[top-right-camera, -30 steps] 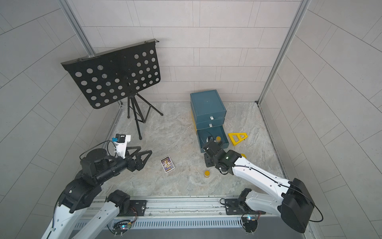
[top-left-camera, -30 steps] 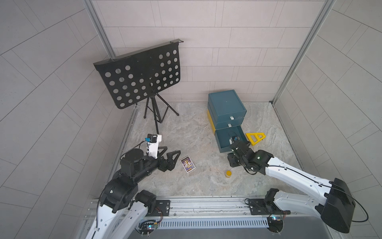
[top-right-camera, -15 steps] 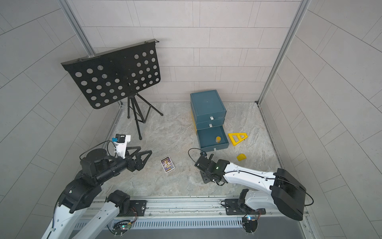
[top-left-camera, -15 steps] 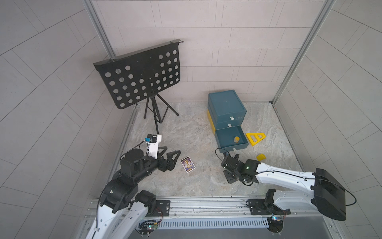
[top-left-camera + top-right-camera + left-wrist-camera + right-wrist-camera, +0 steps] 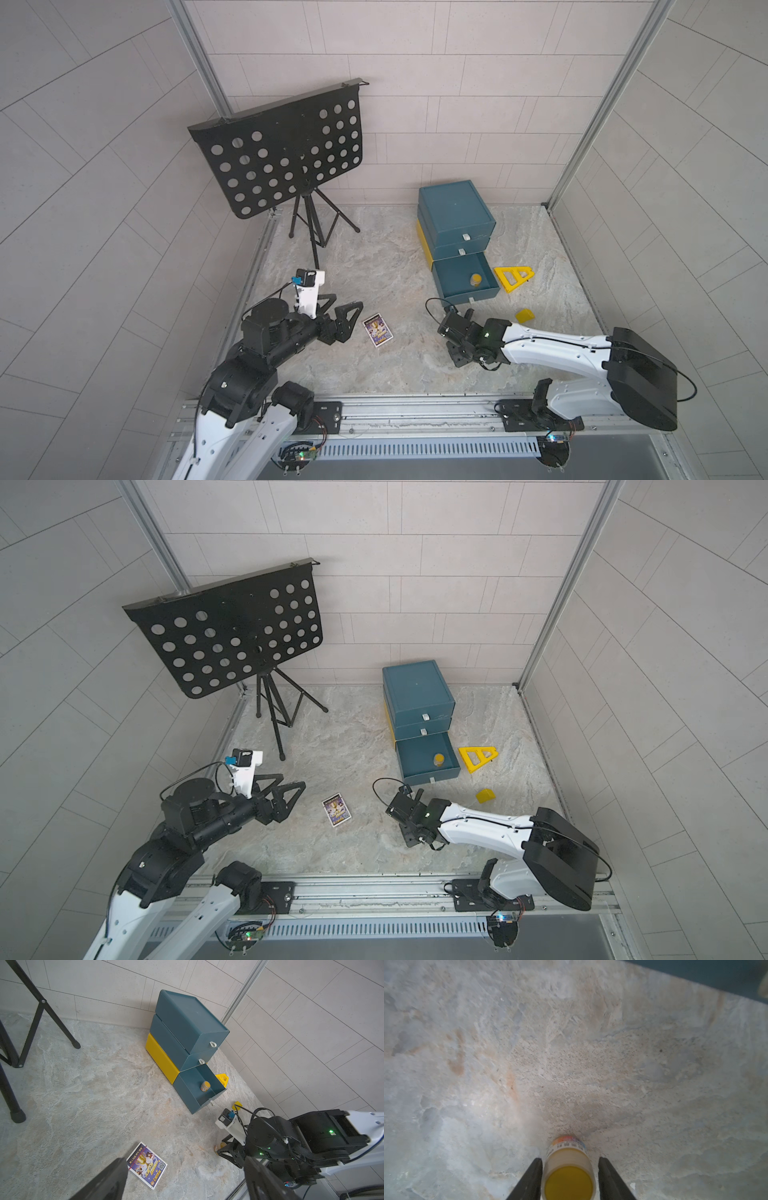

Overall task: Put the paint cans in the drawer according to color
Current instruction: Pick up the paint can at the center of the board, then place the paint can in the drawer.

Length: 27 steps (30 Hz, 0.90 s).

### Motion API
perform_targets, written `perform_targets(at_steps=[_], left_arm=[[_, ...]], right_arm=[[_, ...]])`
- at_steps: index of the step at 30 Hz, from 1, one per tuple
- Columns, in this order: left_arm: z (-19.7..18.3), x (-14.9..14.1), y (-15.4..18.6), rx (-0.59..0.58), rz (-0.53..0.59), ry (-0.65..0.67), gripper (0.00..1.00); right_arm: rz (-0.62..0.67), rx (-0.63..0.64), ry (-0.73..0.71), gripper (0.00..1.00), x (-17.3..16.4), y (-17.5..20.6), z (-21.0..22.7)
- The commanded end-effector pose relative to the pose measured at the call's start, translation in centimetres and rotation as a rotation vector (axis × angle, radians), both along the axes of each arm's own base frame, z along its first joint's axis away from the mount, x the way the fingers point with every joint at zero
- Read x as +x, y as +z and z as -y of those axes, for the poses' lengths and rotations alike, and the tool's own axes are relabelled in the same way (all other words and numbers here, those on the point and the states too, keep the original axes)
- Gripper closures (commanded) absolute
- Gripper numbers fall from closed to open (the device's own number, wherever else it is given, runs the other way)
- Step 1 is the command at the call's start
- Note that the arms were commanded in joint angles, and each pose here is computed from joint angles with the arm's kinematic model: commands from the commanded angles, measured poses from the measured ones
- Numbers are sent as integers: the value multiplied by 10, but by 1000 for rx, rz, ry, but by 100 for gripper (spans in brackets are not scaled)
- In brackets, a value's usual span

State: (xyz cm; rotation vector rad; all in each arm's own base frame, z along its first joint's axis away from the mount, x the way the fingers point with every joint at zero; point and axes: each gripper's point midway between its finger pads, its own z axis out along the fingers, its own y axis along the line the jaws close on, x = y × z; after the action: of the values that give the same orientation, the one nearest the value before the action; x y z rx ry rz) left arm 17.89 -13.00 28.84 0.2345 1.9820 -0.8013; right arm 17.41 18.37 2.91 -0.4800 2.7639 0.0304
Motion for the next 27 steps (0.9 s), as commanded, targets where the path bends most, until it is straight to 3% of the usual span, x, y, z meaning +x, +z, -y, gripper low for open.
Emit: perform_targets(at_steps=[1,13,21,27], left_arm=[[-1,2,2,-6,15,8,5],[0,2,2,-8,16,5,5],[-1,2,3,-9,19,6,5],[-1,1,4,-11,22,4,5]], right_arm=[[21,-5,-21,54,4,4,1],[134,-8,-75,75,19,37,13],[275,100,-254,76,104,114,41],[272,140,-336,76,155,110,40]])
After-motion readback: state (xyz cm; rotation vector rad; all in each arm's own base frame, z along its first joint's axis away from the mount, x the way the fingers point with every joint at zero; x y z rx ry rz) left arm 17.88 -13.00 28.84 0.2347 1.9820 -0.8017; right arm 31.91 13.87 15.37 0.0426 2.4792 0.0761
